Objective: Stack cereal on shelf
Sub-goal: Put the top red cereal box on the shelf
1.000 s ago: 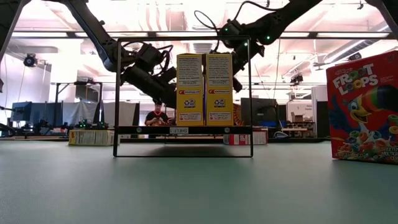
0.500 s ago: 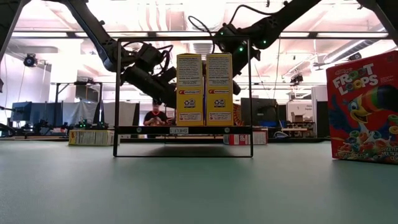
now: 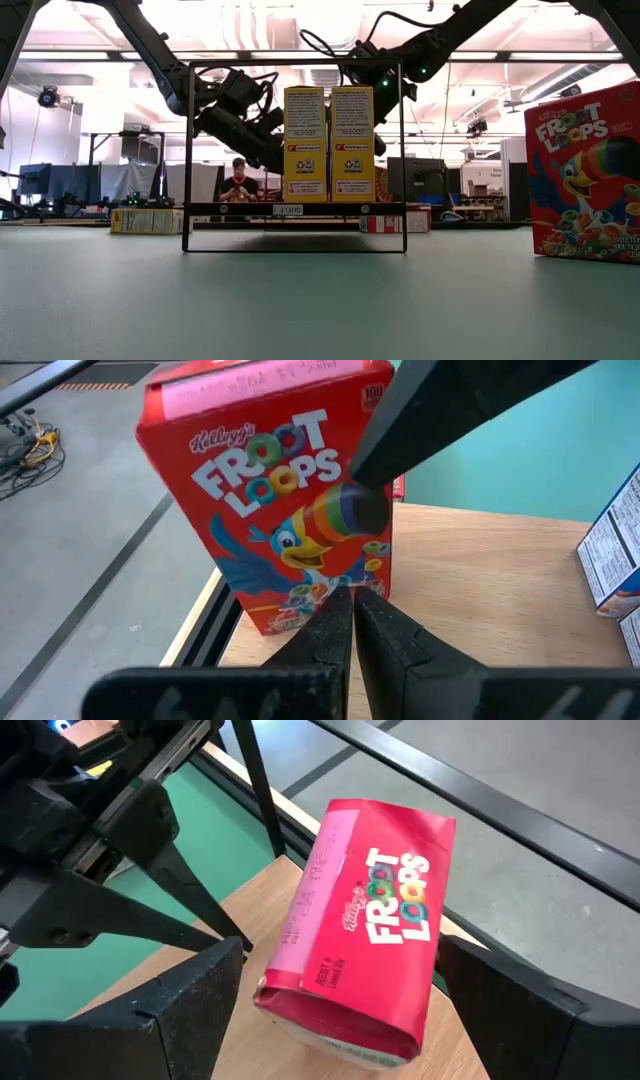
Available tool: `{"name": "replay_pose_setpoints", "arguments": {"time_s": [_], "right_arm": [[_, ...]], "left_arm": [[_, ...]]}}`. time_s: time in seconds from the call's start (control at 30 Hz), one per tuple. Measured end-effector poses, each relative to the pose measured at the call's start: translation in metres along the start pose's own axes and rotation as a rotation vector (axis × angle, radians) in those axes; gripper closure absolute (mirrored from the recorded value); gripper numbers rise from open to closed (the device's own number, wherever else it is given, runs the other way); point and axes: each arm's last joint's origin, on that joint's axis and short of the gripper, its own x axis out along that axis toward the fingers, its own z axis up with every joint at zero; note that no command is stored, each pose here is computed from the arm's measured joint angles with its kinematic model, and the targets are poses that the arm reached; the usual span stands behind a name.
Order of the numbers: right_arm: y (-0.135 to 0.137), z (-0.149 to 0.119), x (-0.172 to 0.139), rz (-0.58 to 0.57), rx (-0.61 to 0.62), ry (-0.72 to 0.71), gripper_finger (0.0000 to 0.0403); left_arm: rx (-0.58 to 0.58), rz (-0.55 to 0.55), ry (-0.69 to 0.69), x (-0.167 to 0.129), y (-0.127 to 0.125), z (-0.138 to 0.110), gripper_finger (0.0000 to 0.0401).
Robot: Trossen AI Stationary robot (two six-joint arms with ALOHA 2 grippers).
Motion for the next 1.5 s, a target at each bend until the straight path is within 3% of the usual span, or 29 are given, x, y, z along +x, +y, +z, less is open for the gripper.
{"name": "replay_pose_setpoints", "arguments": {"time_s": [0.13,0.37,0.5,0.93,1.5], "right_arm": [[0.0,0.0,0.0,0.0,0.0,-0.001,0.0087],[0.002,0.0,0.0,0.007,-0.014,-0.002,0.0165],[0.003,0.0,0.0,0.008,-0.014,-0.001,0.0189],[0.004,-0.002,-0.01,-0.005,0.1,0.061,0.0197],[0.013,-0.001,-0.028,0.048,0.124,0.116,0.0197]], "left_arm": [[0.0,0.0,0.0,0.0,0.0,0.0,0.0401],[0.0,0.0,0.0,0.0,0.0,0.0,0.0401],[-0.001,0.0,0.0,0.0,0.0,0.0,0.0401],[-0.032,0.001,-0.006,-0.002,0.0,0.002,0.0401],[-0.049,0.019,-0.089,-0.002,0.0,0.011,0.0401]]}}
